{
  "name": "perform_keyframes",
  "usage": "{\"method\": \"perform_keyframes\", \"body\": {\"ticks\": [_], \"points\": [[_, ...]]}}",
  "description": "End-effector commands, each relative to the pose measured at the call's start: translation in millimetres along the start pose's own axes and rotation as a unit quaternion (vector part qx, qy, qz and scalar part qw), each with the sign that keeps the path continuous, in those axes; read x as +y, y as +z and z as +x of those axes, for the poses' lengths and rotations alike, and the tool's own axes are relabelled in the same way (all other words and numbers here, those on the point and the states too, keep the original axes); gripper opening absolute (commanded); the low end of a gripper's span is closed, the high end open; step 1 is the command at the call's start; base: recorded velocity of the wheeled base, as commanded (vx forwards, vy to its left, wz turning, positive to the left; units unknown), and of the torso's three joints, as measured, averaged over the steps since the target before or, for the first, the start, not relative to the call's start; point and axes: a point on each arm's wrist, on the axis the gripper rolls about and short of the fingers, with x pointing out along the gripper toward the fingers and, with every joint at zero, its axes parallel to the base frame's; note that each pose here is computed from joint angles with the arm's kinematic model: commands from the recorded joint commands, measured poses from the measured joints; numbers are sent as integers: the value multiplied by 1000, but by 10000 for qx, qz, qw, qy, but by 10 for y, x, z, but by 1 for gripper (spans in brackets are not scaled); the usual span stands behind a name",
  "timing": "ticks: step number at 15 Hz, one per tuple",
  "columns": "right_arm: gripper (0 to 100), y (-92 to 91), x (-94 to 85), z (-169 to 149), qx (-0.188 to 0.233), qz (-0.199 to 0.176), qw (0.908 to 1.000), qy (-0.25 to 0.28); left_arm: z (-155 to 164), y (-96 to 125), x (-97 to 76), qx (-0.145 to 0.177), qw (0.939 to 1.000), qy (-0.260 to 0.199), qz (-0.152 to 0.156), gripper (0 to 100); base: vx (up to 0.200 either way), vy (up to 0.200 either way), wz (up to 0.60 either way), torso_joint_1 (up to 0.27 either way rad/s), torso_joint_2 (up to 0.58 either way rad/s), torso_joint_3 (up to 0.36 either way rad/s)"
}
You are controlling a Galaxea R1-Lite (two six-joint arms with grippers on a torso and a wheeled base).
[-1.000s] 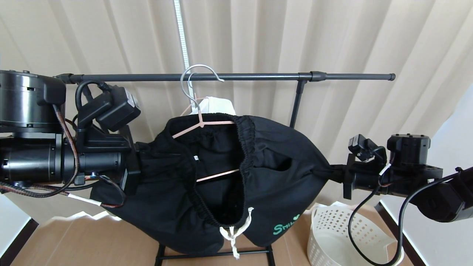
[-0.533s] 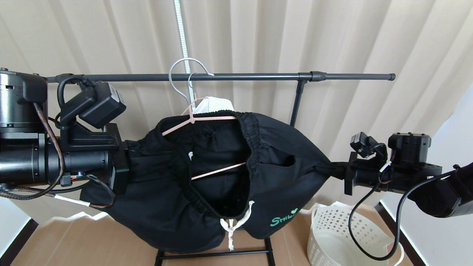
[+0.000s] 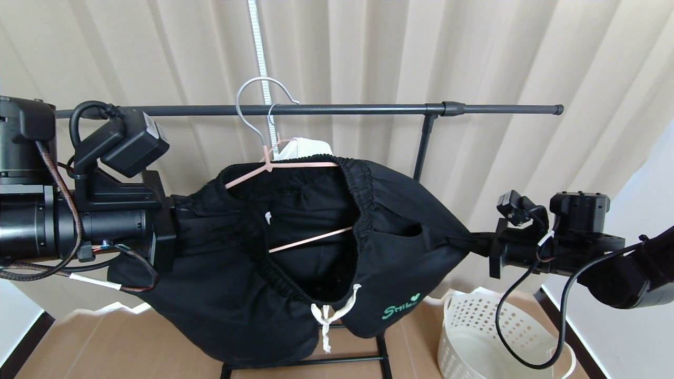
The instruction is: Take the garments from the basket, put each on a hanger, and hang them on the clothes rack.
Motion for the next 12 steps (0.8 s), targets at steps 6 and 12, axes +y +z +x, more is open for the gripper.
{"method": "perform_keyframes", "body": {"ticks": [6, 12], "points": [[0, -94, 152, 32, 161, -131, 9996, 203, 39, 19, 40, -4, 9999, 12, -155, 0, 0, 0, 0, 0, 0, 0], [100, -153, 261, -48, 235, -936, 9949, 299, 90, 2, 71, 44, 9997, -4, -251, 0, 0, 0, 0, 0, 0, 0]]}}
